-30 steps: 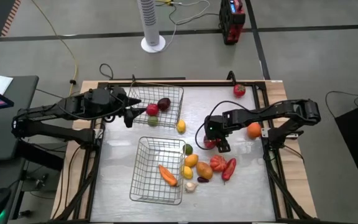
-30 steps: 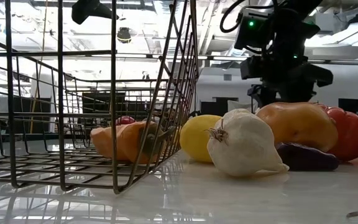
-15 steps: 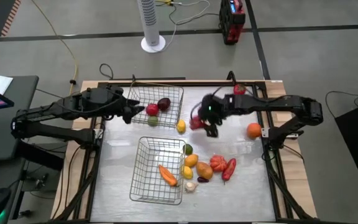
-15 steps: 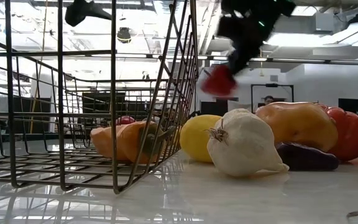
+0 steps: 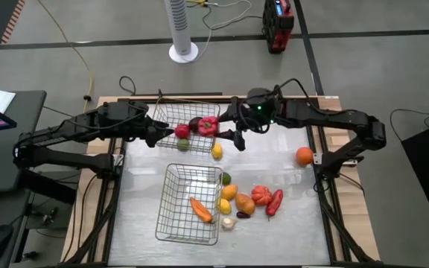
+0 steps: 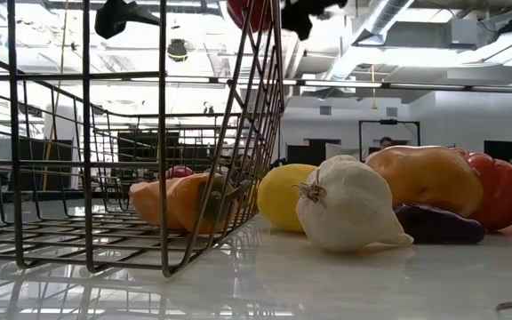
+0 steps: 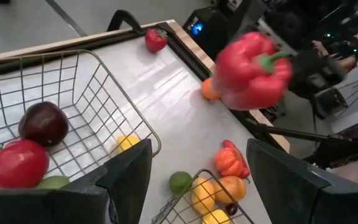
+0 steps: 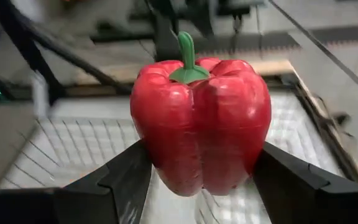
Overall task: Sort produce into baskets
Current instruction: Put the red bell pepper into the bottom wire basket
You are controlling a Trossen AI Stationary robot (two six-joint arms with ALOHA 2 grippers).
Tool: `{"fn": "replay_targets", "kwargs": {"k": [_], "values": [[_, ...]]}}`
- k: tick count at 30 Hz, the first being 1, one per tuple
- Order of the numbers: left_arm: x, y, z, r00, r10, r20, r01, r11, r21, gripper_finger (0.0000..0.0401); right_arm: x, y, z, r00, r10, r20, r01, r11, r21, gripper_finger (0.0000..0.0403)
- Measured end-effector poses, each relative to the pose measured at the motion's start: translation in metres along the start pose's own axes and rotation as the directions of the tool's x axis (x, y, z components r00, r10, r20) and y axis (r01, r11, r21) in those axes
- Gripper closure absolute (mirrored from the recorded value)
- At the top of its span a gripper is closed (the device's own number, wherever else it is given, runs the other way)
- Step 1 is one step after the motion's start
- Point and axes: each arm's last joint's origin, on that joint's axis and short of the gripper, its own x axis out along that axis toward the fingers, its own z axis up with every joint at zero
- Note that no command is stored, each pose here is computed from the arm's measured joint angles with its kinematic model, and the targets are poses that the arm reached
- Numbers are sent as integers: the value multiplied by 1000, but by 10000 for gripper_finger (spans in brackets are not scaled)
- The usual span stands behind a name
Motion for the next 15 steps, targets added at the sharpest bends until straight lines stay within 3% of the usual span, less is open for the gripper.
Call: {"fn": "replay_targets", "kwargs": {"k": [3, 8, 15], "values": [[0, 0, 0, 1000, -9, -8, 9, 1000, -4, 151, 2, 11, 6, 989, 137, 53, -139, 990, 38, 120], [0, 0, 0, 1000, -14, -12, 14, 1000, -5, 151, 5, 38, 4, 950, 312, 27, -312, 949, 42, 120], [0, 0, 0, 1000, -14, -12, 14, 1000, -4, 151, 6, 50, 10, 927, 368, 80, -372, 927, 53, 120]]}}
